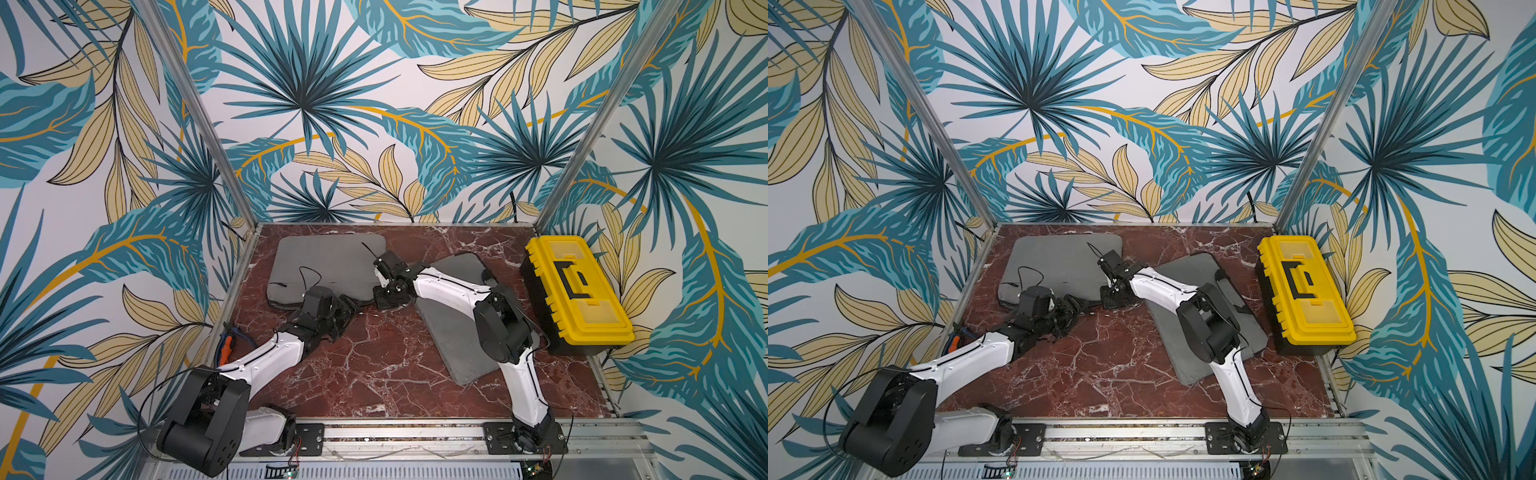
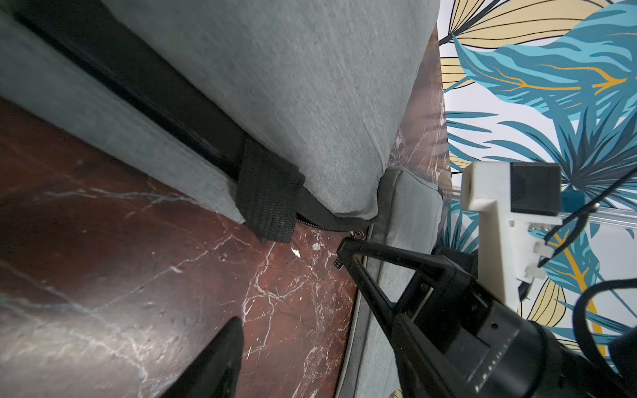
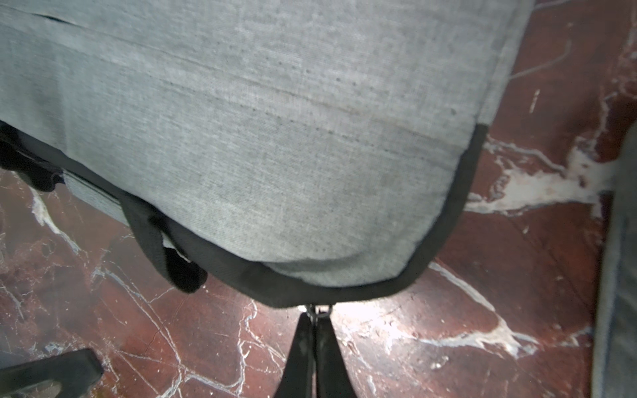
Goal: Open the zippered laptop bag and take out the laptop
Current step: Unzip the zipper on the zippered laptop bag.
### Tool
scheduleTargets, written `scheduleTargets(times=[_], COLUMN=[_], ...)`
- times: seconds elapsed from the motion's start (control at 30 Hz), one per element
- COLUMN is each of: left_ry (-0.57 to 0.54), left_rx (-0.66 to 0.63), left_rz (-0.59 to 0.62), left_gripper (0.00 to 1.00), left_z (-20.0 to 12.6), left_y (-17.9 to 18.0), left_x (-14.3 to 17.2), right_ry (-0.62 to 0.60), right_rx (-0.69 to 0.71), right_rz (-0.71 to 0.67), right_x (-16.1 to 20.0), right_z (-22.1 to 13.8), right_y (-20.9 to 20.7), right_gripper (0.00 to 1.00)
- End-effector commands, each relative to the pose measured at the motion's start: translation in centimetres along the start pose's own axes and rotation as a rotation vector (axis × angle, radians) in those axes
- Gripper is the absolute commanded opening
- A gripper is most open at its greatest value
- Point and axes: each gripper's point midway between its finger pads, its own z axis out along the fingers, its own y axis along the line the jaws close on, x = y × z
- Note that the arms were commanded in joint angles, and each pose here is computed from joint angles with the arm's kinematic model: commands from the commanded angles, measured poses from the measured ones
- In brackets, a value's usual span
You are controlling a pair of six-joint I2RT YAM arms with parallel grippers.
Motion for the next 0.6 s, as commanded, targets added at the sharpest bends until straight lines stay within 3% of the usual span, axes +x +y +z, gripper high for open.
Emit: scheduleTargets(times=[0.0, 0.57], left_ry=[-0.015, 0.023], left_rx=[-0.001, 0.010], left_rz=[-0.010, -0.042], left_gripper=[0.70, 0.70], left_z=[0.6, 3.9], left_y=[0.7, 0.7], left_x=[0.1, 0.3], right_ry=[-0.002, -0.008], right_rx=[-0.037, -0.077], right_rz=[0.004, 0.006], right_x=[-0.1, 0.0], right_z=[0.9, 1.0], right_y=[0.8, 1.4], right_gripper=[0.00, 0.00])
